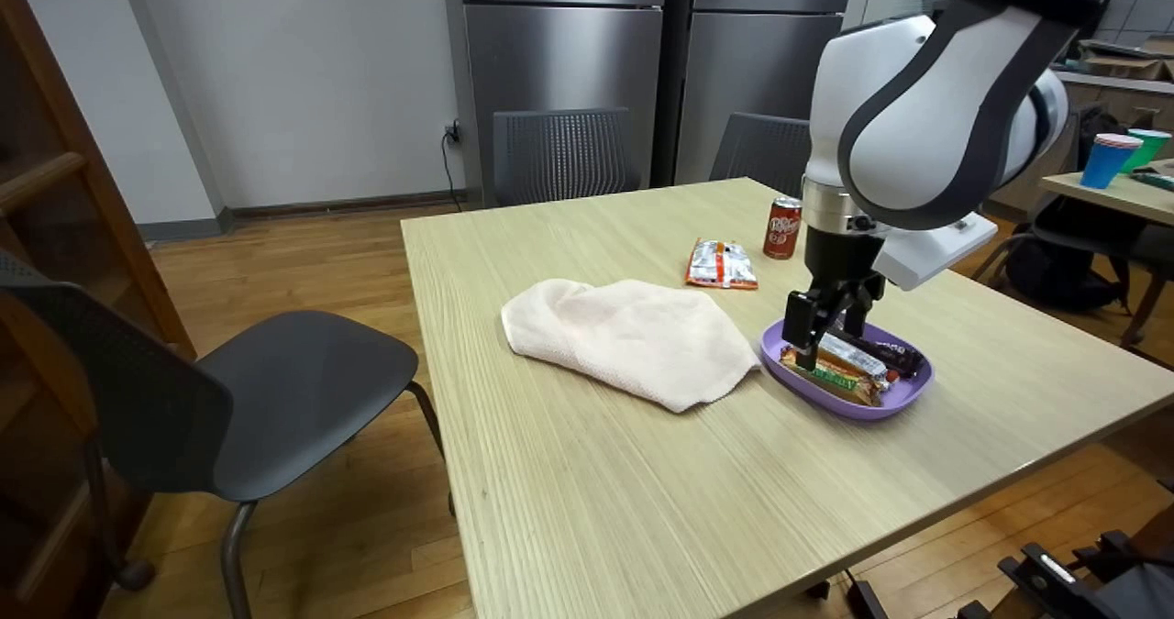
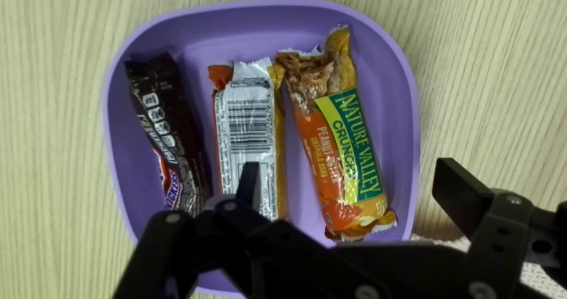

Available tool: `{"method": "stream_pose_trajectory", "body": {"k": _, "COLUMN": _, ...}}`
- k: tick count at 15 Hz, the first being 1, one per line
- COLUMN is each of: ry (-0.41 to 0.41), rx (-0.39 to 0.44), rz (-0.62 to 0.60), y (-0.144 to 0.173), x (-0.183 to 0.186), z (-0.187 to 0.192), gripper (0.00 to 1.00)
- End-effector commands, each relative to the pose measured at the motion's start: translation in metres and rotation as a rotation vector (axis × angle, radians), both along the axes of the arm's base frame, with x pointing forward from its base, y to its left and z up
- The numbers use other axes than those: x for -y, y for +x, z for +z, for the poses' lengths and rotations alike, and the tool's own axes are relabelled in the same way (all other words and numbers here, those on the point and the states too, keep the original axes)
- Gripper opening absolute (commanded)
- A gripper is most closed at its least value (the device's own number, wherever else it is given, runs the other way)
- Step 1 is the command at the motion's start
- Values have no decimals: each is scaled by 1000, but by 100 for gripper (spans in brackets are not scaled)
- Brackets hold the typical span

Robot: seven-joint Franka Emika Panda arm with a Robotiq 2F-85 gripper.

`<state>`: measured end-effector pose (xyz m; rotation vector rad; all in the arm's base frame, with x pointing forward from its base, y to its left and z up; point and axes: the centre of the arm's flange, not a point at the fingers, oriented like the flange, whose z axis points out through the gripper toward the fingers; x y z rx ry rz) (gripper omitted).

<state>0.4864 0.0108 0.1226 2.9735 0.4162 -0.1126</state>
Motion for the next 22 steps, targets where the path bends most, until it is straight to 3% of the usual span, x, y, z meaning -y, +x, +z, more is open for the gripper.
{"method": "stream_pose_trajectory", "body": {"k": 1, "ry": 33, "rx": 32, "rz": -11, "y": 16, "x": -2, "z": 14, "gripper": 100}}
{"method": "stream_pose_trajectory", "body": {"k": 10, "ry": 127, "rx": 94, "rz": -94, "y": 53, "x": -4, "z": 21, "gripper": 100}}
{"method": "stream_pose_trajectory", "body": {"k": 22, "ry": 260, "rx": 120, "rz": -115, "y": 100, "x": -3, "z": -7, "gripper": 100}}
